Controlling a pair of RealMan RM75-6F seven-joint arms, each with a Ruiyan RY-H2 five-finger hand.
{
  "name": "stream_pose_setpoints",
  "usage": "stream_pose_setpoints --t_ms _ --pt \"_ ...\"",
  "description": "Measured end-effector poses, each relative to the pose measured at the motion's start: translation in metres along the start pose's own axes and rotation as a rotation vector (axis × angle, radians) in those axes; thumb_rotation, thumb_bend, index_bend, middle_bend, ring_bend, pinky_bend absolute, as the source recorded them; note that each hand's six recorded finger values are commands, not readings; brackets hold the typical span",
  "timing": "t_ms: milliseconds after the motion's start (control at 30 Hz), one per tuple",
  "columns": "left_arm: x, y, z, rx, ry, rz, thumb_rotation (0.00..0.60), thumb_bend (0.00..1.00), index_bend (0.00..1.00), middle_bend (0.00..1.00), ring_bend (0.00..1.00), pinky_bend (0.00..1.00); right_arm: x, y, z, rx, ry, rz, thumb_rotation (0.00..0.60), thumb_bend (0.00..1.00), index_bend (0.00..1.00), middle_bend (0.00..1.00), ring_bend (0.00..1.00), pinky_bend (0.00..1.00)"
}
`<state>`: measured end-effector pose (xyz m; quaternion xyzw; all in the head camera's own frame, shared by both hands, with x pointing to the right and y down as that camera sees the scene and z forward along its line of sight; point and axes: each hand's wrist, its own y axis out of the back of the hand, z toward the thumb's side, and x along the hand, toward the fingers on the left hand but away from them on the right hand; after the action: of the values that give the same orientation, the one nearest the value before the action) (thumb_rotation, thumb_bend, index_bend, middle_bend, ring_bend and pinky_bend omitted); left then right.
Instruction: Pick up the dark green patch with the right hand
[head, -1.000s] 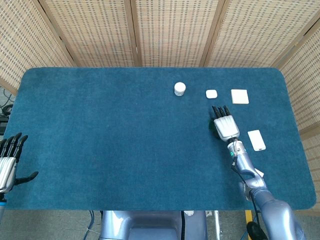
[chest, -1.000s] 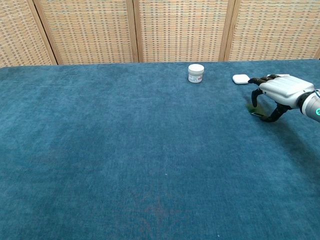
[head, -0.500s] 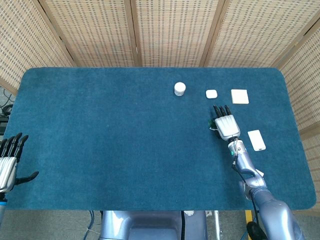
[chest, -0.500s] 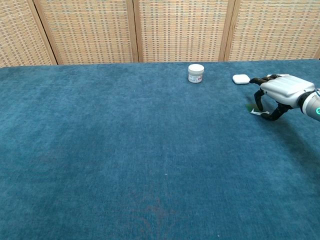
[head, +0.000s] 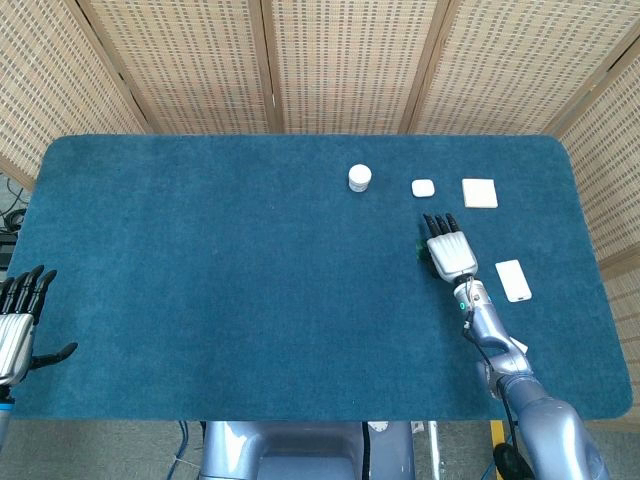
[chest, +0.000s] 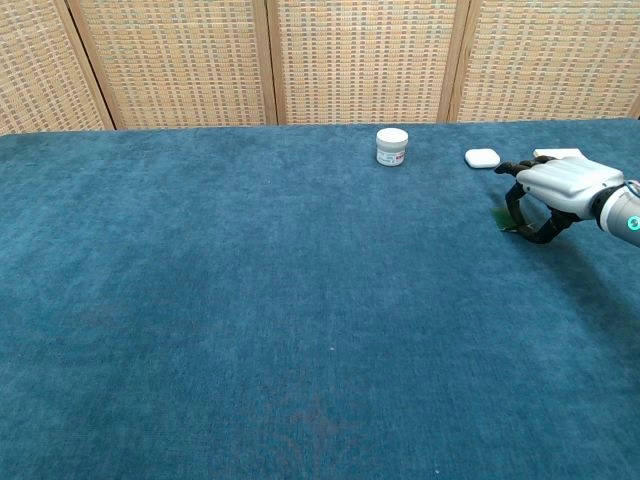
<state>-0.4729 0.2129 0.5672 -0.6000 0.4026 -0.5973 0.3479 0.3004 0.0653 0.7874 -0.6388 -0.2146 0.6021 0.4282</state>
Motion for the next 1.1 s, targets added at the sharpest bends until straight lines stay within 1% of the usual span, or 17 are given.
stream_pose_setpoints --t_ms 133,233,300,400,533,667,767,833,933,967,1000,1033,1067,1100 --pt "0.000 0.000 0.000 0.000 0.000 -0.001 0.600 0.00 0.00 0.00 0.00 0.00 0.000 0.001 0.000 0.002 0.001 -0.003 0.600 0.57 0.66 0.04 0.00 0.00" --pt "0.000 0.000 0.000 0.001 0.000 -0.001 0.600 0.00 0.00 0.00 0.00 0.00 -0.001 0.004 -0.001 0.003 0.000 -0.012 0.600 0.57 0.68 0.07 0.00 0.00" --pt "0.001 0.000 0.000 0.000 0.002 -0.002 0.600 0.00 0.00 0.00 0.00 0.00 -0.003 0.007 -0.002 0.001 -0.003 -0.021 0.600 0.57 0.70 0.09 0.00 0.00" --pt "0.002 -0.002 0.000 0.002 0.005 -0.007 0.600 0.00 0.00 0.00 0.00 0.00 -0.011 0.018 -0.003 0.005 -0.011 -0.038 0.600 0.57 0.71 0.09 0.00 0.00" --pt "0.005 -0.003 0.001 0.004 0.004 -0.014 0.600 0.00 0.00 0.00 0.00 0.00 -0.027 0.044 -0.006 0.005 -0.040 -0.077 0.600 0.57 0.71 0.09 0.00 0.00" --pt "0.008 -0.002 0.000 -0.002 0.013 -0.013 0.600 0.00 0.00 0.00 0.00 0.00 -0.050 0.085 -0.019 0.004 -0.123 -0.131 0.600 0.57 0.71 0.10 0.00 0.00" --pt "0.010 -0.001 -0.002 -0.007 0.022 -0.013 0.600 0.00 0.00 0.00 0.00 0.00 -0.060 0.111 -0.027 -0.015 -0.178 -0.168 0.600 0.57 0.71 0.10 0.00 0.00" --pt "0.010 0.000 -0.003 -0.010 0.023 -0.012 0.600 0.00 0.00 0.00 0.00 0.00 -0.062 0.120 -0.032 -0.022 -0.195 -0.186 0.600 0.57 0.71 0.10 0.00 0.00" --pt "0.009 0.001 -0.003 -0.019 0.018 -0.015 0.600 0.00 0.00 0.00 0.00 0.00 -0.060 0.128 -0.034 0.003 -0.188 -0.220 0.600 0.57 0.71 0.10 0.00 0.00" --pt "0.009 0.002 -0.003 -0.020 0.015 -0.015 0.600 0.00 0.00 0.00 0.00 0.00 -0.057 0.131 -0.034 0.015 -0.178 -0.241 0.600 0.56 0.67 0.09 0.00 0.00" --pt "0.008 0.002 -0.002 -0.021 0.009 -0.016 0.600 0.00 0.00 0.00 0.00 0.00 -0.055 0.133 -0.033 0.022 -0.170 -0.259 0.600 0.55 0.61 0.08 0.00 0.00" --pt "0.007 0.003 -0.002 -0.022 0.005 -0.015 0.600 0.00 0.00 0.00 0.00 0.00 -0.053 0.135 -0.032 0.028 -0.160 -0.279 0.600 0.52 0.49 0.06 0.00 0.00" --pt "0.006 0.003 -0.001 -0.024 0.000 -0.015 0.600 0.00 0.00 0.00 0.00 0.00 -0.048 0.138 -0.031 0.033 -0.145 -0.308 0.600 0.45 0.34 0.03 0.00 0.00" --pt "0.004 0.004 -0.001 -0.026 -0.007 -0.013 0.600 0.00 0.00 0.00 0.00 0.00 -0.045 0.140 -0.029 0.034 -0.131 -0.331 0.600 0.36 0.24 0.01 0.00 0.00"
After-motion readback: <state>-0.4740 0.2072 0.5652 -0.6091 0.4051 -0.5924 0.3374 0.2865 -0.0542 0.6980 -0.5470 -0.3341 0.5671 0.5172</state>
